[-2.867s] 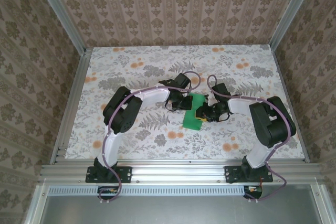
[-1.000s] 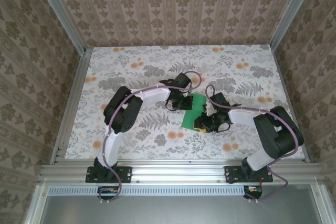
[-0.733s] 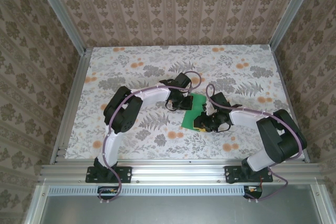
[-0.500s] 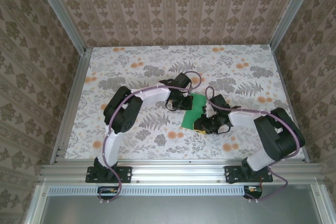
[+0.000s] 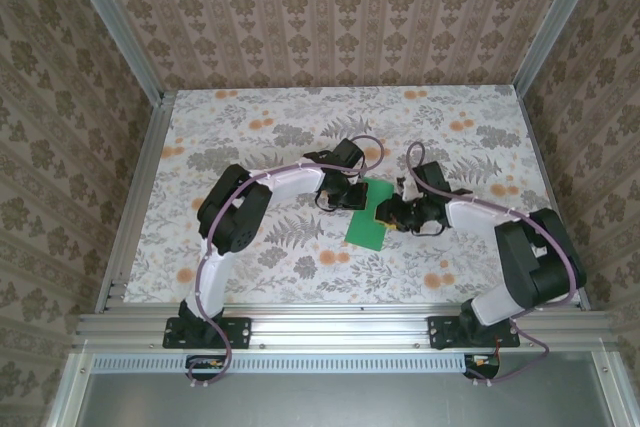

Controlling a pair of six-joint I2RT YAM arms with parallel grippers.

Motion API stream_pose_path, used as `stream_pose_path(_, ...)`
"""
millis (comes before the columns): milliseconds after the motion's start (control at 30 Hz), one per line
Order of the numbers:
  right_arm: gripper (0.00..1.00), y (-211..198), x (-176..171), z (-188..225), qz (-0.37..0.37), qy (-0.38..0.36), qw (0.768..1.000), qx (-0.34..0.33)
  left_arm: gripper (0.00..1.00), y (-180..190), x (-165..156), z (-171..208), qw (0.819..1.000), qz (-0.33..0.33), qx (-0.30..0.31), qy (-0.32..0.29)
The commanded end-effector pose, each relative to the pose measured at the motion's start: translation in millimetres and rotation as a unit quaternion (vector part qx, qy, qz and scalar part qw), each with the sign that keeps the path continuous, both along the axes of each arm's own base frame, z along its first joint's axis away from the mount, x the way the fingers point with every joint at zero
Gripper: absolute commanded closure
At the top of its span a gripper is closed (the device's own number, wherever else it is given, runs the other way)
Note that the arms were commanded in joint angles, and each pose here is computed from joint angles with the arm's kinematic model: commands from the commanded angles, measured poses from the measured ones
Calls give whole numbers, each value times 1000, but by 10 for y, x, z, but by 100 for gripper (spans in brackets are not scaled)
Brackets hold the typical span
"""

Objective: Fold a paper plane with a square sheet of paper (pick it up from the middle)

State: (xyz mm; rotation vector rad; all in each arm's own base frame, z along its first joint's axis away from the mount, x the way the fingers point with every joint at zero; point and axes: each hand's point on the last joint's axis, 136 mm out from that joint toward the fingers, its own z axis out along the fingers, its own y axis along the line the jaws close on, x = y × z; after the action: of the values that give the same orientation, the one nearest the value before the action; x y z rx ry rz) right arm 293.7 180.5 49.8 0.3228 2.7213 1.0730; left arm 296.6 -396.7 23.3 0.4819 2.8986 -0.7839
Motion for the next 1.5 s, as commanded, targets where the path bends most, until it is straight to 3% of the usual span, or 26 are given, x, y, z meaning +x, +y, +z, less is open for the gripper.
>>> stream_pose_path(0,74,35,140,-128,6,5,1000,6,100,102,-119,-245,999,-14,36,25)
stream_pose_path(200,74,-158,108,-517,-14,49,998,-46,100,109,-121,-249,999,-14,38,25)
stream_pose_path(500,73,-95,406,28,-12,-16,1000,-1,100,107,-103,-248,999,-14,39,25)
stream_pose_path(700,74,-169,498,-254,-22,9,1000,8,100,95,-97,-239,999,-14,38,26)
stream_pose_path(867,74,-310,388,-555,-36,44,998,-34,100,103,-106,-234,999,-15,39,26)
stream_pose_path(1167,73,-239,618,-65,-26,-7,1000,-13,100,128,-126,-256,999,-17,44,28)
stream_pose_path(1467,73,-332,706,-416,-32,27,998,-54,100,112,-111,-228,999,-16,41,26)
